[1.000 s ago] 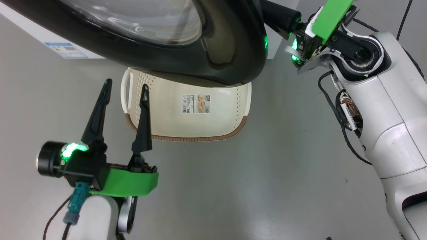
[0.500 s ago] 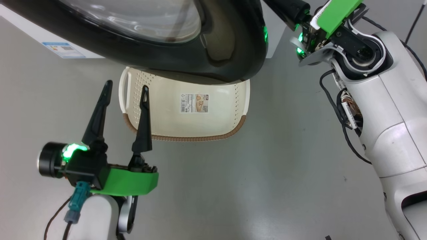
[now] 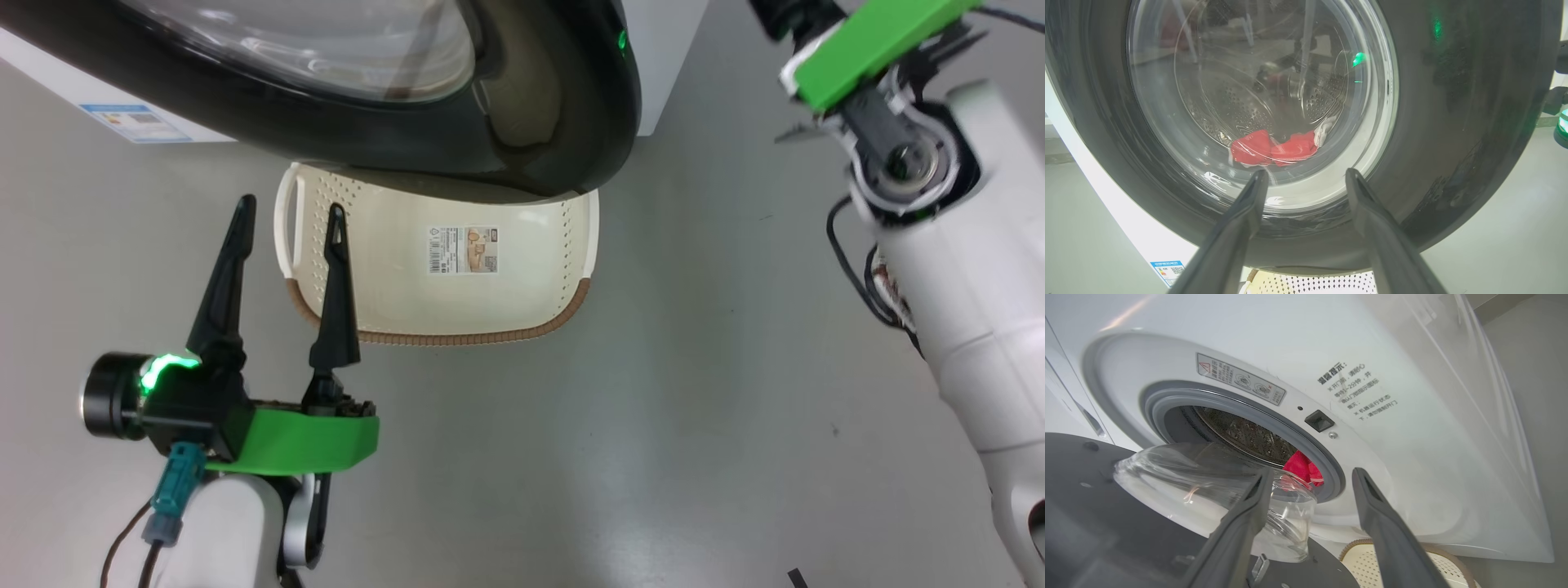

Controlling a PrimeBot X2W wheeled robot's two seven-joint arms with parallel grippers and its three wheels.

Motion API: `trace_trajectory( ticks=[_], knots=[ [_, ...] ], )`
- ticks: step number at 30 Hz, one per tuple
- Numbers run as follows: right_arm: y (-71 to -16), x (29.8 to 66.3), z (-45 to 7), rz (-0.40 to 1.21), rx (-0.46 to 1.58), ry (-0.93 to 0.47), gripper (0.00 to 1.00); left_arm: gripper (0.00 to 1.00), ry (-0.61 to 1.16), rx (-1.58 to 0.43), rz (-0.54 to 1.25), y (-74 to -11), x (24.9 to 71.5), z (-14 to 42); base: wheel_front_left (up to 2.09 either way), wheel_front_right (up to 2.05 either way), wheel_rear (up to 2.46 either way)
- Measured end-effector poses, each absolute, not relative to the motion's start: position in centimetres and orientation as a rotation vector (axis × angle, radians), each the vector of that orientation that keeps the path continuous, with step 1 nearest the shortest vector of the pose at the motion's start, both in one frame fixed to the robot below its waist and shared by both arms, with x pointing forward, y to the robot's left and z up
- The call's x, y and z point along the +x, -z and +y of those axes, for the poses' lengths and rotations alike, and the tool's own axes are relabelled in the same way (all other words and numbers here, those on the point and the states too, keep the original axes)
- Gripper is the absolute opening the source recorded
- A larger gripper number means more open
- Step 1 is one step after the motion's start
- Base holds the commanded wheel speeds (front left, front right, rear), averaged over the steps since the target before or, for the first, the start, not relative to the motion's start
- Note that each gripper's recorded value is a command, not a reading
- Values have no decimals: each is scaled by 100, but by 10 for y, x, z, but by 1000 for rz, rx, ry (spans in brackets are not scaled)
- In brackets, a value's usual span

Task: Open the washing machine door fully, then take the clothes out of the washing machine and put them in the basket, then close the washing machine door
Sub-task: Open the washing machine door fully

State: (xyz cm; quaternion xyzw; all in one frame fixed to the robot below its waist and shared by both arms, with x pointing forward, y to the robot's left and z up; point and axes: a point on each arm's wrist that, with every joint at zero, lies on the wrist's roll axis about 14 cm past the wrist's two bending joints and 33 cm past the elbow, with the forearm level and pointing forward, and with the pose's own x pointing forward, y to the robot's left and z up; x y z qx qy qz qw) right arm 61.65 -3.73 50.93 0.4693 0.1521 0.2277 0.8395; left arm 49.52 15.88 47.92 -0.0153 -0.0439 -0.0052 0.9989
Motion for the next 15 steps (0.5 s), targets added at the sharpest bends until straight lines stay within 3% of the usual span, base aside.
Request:
trace_trajectory(
  ticks=[15],
  knots=[
    [-474,599,-77,144,535,-374,100,100,12,-72,-92,-479,500,153,0,0,0]
  ],
)
